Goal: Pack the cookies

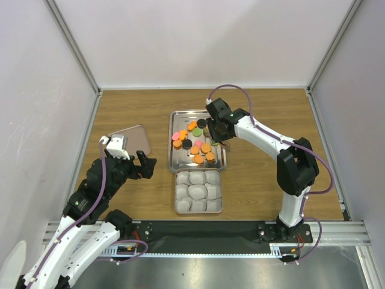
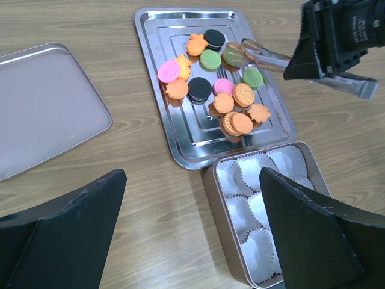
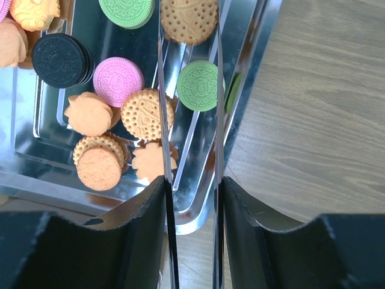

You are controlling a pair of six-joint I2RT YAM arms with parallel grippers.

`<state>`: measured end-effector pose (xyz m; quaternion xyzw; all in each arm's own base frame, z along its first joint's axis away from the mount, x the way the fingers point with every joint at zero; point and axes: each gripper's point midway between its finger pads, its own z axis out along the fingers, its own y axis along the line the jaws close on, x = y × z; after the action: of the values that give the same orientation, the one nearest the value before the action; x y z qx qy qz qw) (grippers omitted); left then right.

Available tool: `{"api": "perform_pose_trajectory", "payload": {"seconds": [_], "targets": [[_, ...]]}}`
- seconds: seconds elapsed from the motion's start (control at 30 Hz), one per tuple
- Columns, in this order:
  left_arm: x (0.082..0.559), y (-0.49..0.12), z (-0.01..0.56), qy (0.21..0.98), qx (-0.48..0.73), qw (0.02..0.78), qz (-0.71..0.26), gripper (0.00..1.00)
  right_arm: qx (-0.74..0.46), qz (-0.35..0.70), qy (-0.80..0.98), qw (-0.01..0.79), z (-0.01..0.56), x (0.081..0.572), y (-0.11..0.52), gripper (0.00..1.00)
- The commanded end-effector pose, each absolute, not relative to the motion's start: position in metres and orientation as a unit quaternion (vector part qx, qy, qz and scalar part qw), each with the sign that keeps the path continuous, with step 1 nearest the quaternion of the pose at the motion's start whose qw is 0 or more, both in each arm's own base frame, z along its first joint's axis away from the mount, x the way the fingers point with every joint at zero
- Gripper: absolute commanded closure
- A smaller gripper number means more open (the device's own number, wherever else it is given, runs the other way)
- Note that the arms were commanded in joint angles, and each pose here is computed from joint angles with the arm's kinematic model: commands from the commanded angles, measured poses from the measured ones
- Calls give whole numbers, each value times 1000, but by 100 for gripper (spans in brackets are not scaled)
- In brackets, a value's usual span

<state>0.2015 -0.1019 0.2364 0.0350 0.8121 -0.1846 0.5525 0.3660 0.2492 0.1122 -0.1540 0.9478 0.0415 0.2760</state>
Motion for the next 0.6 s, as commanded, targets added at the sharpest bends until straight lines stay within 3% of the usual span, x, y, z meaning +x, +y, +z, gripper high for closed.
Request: {"api": "perform_pose_trajectory", "payload": {"seconds": [0.0, 0.27, 0.57], "targets": [[202, -104, 244, 802, 36, 564, -194, 0, -135, 60, 928, 342, 172, 375, 248, 79], [203, -106, 244, 802, 38, 563, -195, 0, -130, 100, 917, 363, 209, 353, 246, 80], [202, -104, 245, 800, 34, 566, -193, 0, -189, 161, 908, 336, 231, 263, 251, 80]]}}
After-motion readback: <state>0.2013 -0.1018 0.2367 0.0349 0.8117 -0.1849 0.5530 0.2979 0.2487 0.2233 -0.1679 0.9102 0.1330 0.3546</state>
